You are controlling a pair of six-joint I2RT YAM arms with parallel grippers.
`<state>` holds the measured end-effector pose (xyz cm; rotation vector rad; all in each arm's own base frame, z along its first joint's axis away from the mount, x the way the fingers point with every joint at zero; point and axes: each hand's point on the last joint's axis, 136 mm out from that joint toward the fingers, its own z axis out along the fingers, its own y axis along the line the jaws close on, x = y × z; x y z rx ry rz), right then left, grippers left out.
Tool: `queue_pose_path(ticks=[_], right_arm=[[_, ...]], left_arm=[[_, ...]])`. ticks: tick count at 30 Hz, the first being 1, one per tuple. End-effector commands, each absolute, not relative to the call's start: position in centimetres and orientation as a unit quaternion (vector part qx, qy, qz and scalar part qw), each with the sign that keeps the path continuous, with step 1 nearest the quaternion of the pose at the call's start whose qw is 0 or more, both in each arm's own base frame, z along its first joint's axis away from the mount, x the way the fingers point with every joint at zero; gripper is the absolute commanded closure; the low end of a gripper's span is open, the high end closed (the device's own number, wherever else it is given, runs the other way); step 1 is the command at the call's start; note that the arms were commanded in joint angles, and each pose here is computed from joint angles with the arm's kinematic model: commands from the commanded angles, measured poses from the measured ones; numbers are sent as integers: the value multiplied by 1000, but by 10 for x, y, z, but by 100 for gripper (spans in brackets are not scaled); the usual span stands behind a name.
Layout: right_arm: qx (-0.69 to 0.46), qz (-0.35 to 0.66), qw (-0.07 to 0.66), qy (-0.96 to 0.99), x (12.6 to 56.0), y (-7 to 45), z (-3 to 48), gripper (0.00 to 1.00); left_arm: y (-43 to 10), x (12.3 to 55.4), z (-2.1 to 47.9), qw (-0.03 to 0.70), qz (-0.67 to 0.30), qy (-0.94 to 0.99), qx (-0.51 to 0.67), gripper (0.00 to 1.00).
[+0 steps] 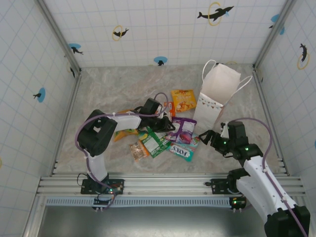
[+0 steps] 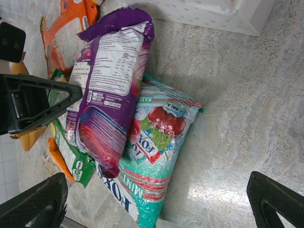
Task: Place the snacks into the paper bag
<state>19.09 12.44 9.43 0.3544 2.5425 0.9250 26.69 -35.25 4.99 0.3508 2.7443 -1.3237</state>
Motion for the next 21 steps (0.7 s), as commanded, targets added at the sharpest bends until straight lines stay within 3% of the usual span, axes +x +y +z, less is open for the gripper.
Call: queue_pose_path(ticks=[1, 7, 21], right_arm=[[124, 337, 213, 909, 191, 126, 93, 0], [125, 327, 236, 907, 195, 121, 98, 0], [52, 355, 358, 862, 212, 126, 159, 4]], left_arm=[[-356, 261, 52, 35, -437, 889, 128, 89], [-354, 264, 67, 60, -437, 887, 135, 100], [-346, 263, 129, 150, -460, 859, 171, 100]])
